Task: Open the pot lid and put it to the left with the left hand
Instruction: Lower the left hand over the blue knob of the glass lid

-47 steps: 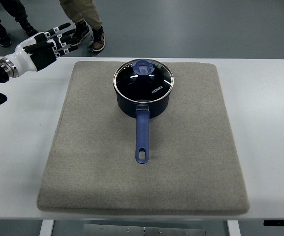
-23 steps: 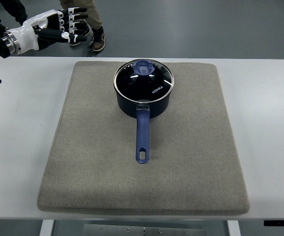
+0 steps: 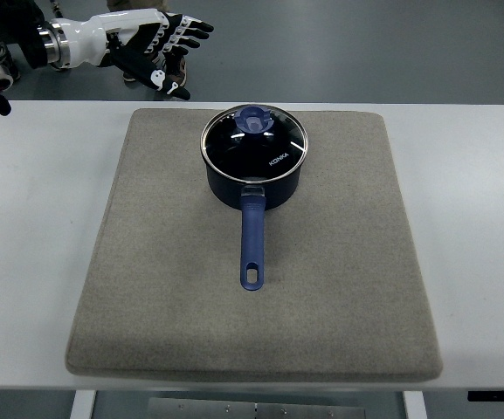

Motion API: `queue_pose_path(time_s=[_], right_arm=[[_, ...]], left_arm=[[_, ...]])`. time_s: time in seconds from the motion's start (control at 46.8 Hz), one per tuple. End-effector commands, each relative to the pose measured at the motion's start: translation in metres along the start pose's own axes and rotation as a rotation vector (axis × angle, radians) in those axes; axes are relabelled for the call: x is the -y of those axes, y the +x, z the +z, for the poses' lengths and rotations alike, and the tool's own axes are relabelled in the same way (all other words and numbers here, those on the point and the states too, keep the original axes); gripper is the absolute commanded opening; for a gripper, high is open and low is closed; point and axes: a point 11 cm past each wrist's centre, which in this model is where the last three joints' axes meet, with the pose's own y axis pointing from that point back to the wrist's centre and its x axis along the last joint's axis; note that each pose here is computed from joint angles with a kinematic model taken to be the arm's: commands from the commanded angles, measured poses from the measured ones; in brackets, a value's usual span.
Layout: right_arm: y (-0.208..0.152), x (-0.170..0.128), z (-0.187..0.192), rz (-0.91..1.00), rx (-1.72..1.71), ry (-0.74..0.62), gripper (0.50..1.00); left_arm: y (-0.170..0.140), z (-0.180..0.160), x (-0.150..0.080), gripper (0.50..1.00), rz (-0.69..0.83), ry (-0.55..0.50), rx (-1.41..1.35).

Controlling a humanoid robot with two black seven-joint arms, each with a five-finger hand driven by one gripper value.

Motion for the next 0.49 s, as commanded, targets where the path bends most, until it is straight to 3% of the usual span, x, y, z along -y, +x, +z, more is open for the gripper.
queue_pose_path(time_s=[0.0,0.47], right_arm=[[0.000,0.000,0.000,0.000,0.000,0.000,0.917],[0.000,0.000,0.000,0.000,0.000,0.000,0.917]], left_arm=[[-0.006,0.011,0.006,0.986,-0.032,0.008,0.086],[-0.046,0.049,0.049,0.984,-0.168,0.033,0.396]])
